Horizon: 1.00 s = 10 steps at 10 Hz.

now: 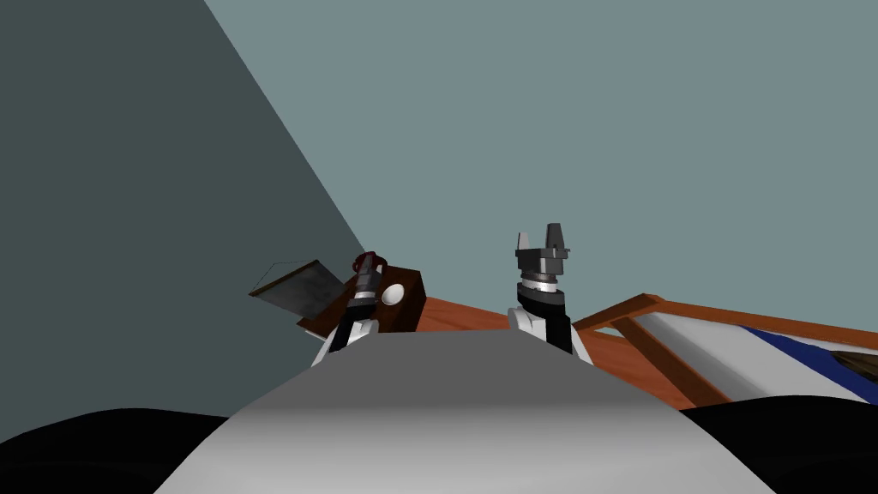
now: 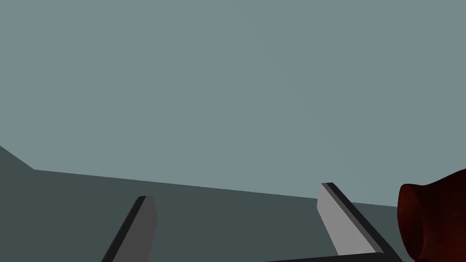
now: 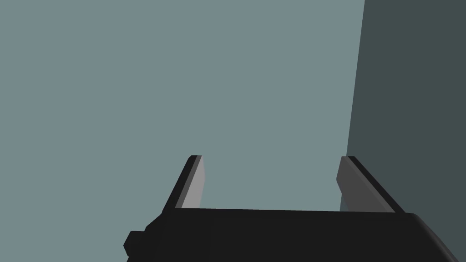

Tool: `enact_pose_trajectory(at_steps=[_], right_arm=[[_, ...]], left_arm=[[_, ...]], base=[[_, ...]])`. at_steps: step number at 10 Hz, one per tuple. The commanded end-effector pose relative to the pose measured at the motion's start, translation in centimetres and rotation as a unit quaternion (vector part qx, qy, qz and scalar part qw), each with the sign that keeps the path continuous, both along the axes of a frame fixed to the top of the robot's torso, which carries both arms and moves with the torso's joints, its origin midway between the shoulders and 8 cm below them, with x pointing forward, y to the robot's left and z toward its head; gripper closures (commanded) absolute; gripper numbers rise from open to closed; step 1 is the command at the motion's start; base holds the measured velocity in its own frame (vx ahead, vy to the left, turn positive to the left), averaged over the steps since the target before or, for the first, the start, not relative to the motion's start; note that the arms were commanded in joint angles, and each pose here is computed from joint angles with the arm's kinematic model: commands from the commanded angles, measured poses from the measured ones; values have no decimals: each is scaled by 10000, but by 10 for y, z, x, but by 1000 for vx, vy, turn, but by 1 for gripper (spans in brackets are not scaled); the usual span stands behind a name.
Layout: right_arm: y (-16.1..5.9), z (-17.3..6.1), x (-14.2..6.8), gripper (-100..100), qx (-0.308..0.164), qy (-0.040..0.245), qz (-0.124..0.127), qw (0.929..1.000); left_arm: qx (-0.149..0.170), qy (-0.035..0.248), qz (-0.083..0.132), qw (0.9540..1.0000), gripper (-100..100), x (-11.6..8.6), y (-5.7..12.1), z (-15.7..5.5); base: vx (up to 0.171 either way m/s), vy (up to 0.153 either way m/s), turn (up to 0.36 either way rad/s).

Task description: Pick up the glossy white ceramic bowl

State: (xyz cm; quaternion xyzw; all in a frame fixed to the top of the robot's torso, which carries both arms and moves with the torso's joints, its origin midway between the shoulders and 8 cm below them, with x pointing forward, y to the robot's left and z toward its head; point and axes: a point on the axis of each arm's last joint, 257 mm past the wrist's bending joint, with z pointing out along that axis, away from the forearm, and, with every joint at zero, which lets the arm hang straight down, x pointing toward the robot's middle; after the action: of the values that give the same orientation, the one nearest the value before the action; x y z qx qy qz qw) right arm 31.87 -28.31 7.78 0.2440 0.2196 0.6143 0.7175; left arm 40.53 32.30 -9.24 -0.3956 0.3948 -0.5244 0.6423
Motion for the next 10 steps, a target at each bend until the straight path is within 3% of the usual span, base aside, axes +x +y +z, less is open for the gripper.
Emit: enact_pose_trajectory(at_steps=[1,7,9,10], right_arm=[[0,0,0,0,0,0,0,10000],[0,0,0,0,0,0,0,10000],[0,0,0,0,0,0,0,10000],[0,0,0,0,0,0,0,10000]], left_arm=[[-19,357,133,9993,-100,10,12,-24],[-132,1124,363,9929,-100,26,34,-74],[-188,1386,422,9893,-100,31,40,-92],[-248,1632,469,9852,-100,35,45,-109]], base=[[-93,-31,-48],[-68,-20,-20],[-52,-11,-18],[-44,-7,-17]])
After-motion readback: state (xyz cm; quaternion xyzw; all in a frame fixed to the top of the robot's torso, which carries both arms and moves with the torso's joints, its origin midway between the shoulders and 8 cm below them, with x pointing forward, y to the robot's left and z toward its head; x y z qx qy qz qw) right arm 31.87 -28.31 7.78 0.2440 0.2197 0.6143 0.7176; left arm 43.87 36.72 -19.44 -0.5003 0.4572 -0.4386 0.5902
